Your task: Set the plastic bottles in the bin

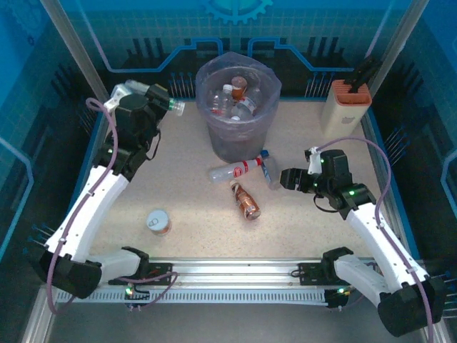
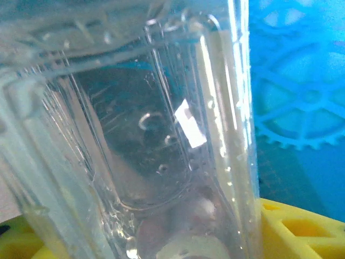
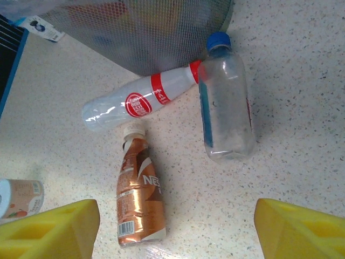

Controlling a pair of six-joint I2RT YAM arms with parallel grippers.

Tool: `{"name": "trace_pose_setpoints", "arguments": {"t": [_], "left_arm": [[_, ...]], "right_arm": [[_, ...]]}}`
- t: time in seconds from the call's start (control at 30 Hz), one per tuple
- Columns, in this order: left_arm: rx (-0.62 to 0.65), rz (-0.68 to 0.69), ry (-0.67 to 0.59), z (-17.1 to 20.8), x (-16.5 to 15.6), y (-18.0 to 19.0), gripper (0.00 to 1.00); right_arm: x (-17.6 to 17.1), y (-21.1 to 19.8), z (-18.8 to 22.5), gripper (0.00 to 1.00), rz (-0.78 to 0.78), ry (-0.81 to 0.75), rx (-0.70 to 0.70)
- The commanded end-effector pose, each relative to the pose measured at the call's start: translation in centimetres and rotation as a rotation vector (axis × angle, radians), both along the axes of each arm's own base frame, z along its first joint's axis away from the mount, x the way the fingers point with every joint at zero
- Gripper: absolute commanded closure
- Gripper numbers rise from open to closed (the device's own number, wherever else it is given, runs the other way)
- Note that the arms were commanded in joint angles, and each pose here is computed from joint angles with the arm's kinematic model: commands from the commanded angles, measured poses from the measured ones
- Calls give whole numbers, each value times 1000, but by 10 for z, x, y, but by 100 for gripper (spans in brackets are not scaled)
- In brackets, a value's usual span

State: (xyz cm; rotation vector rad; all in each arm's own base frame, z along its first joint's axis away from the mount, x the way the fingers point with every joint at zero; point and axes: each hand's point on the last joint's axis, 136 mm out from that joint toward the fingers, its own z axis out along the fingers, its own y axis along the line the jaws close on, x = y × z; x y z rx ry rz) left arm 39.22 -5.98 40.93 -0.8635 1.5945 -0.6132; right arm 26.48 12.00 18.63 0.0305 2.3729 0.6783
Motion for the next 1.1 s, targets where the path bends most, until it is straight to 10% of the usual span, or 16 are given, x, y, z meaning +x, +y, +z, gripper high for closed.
{"name": "trace_pose_setpoints", "arguments": {"t": [0.0, 0.37, 0.83, 1.07], "left_arm": [[211, -87, -49, 28, 17, -26, 78], [316, -432, -73, 28, 78, -147, 92], [308, -648, 112, -50, 144, -253, 83], [303, -664, 127, -64, 155, -262, 39]], "right_arm": [[4, -6, -8, 23, -38, 4, 5], [-1, -5, -26, 23, -40, 48, 13], [-6, -5, -30, 23, -21, 59, 1], [-8, -7, -31, 23, -14, 58, -23]]}}
